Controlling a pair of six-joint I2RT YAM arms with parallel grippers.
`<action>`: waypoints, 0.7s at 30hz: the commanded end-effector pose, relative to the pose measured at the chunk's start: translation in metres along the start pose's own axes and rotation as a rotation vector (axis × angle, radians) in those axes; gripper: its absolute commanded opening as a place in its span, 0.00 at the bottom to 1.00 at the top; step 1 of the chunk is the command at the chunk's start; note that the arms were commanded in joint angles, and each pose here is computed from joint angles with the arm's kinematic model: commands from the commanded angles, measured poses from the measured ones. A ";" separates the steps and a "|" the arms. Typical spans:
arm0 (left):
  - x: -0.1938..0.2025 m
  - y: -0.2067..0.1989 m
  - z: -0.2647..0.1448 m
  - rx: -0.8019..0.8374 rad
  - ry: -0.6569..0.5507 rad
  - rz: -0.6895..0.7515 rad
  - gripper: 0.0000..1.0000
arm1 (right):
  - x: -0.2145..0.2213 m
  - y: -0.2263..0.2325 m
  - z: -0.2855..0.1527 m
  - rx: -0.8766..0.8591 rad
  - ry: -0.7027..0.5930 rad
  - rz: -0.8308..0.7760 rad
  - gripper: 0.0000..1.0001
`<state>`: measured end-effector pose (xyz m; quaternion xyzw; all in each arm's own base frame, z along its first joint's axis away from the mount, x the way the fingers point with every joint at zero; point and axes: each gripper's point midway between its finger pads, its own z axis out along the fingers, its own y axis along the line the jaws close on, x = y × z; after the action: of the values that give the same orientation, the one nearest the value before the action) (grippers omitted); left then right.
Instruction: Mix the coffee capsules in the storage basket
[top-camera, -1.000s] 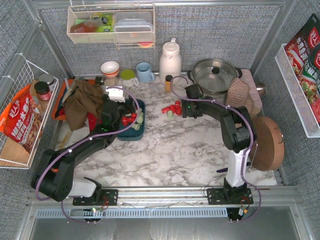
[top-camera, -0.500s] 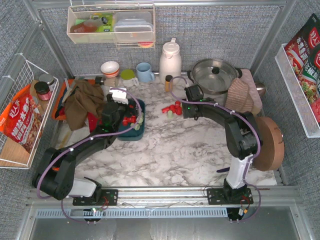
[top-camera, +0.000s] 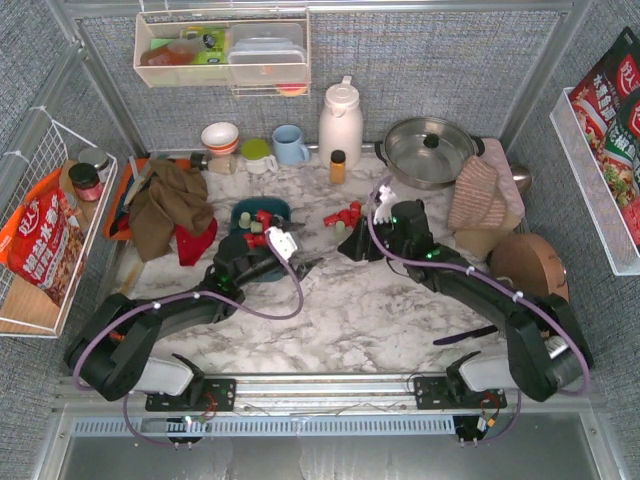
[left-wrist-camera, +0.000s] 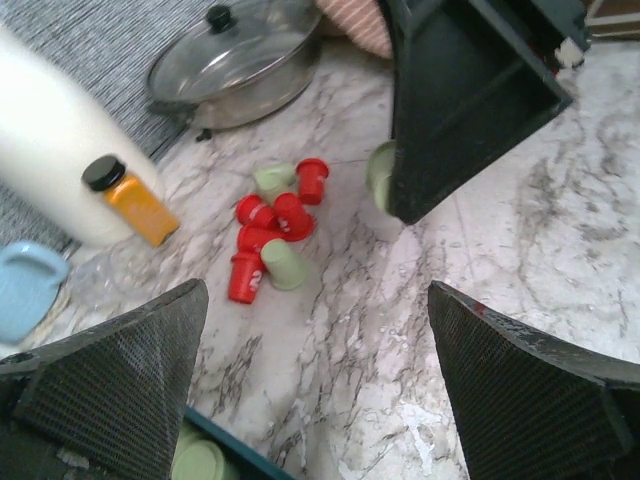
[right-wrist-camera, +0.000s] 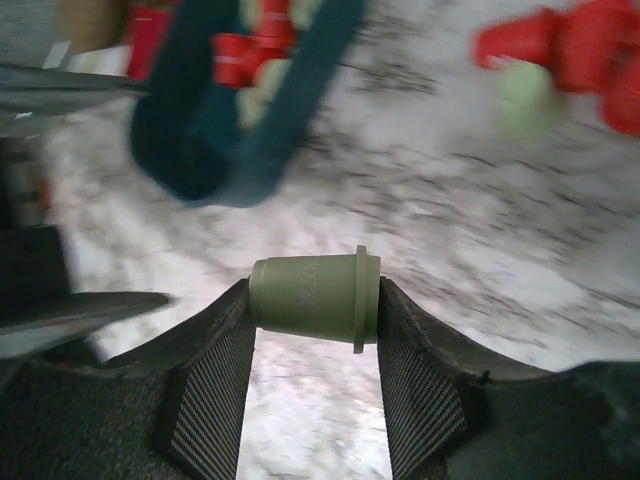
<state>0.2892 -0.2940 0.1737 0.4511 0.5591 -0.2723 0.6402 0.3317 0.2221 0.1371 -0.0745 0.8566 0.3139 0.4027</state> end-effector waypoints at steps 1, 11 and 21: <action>-0.021 -0.027 0.003 0.146 -0.123 0.141 0.99 | -0.023 0.077 -0.019 -0.324 -0.116 -0.055 0.32; -0.032 -0.048 -0.002 0.185 -0.197 0.231 0.98 | -0.011 0.114 -0.031 -0.442 -0.097 -0.097 0.33; -0.046 -0.046 -0.006 0.140 -0.251 0.293 0.66 | -0.007 0.124 -0.029 -0.472 -0.083 -0.106 0.33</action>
<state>0.2363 -0.3169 0.1867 0.5387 0.4156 -0.2823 0.6763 0.2703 0.2959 0.2017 -0.1876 0.7568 0.4721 0.4113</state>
